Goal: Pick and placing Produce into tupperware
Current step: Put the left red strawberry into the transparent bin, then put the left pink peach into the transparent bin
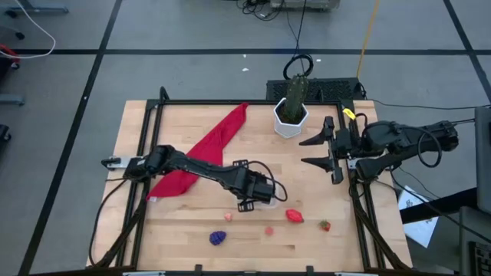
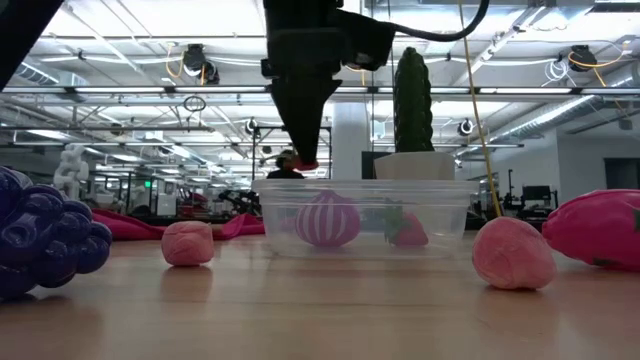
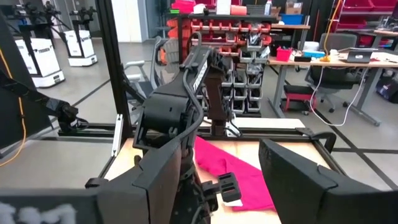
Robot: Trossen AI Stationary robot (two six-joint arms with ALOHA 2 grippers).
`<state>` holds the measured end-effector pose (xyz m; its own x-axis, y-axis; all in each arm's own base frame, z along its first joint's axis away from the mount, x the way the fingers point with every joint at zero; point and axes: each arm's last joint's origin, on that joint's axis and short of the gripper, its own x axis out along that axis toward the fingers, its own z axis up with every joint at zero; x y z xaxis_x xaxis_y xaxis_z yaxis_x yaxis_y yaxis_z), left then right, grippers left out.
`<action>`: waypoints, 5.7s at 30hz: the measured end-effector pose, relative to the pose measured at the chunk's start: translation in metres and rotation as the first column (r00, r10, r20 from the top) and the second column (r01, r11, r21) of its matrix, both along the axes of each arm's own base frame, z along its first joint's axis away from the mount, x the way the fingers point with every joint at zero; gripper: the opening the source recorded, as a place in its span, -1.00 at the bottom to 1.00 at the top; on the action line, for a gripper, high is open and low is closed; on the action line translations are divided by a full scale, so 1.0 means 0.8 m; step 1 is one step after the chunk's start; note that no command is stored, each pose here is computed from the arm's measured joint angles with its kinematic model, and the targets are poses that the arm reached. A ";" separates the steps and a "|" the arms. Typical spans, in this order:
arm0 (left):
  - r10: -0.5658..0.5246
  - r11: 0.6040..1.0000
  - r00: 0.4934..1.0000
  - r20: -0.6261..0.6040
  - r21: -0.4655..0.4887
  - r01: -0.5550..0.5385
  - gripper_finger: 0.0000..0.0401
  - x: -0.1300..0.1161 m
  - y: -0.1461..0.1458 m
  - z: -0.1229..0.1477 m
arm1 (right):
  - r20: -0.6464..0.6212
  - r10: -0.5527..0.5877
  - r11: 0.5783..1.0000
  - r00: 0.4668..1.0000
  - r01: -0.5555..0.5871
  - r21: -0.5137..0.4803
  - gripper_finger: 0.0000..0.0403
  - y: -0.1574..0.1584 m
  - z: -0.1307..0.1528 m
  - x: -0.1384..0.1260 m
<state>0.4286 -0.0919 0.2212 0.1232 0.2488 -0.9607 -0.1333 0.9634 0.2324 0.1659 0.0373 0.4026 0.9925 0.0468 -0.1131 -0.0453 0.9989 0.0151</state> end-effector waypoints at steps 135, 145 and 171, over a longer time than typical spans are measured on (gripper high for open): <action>0.087 0.987 0.952 0.294 0.101 -0.122 0.19 -0.089 -0.071 0.106 | 0.113 -0.025 0.972 0.993 -0.003 0.237 0.03 0.003 0.013 0.014; 0.082 0.997 0.974 0.213 -0.024 -0.078 0.19 -0.098 -0.088 0.103 | 0.115 -0.025 0.971 0.993 -0.003 0.240 0.03 0.003 0.013 0.014; 0.447 0.885 0.877 0.176 -0.229 -0.405 0.93 -0.111 -0.118 0.068 | 0.059 0.097 0.956 0.994 -0.109 0.271 0.03 0.030 0.007 0.007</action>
<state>0.3400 -0.1865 0.2759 0.2550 0.1506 -0.9551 -0.5674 0.8232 -0.0216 0.1715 0.0613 0.4078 0.9844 0.1721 -0.0373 -0.1547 0.9466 0.2829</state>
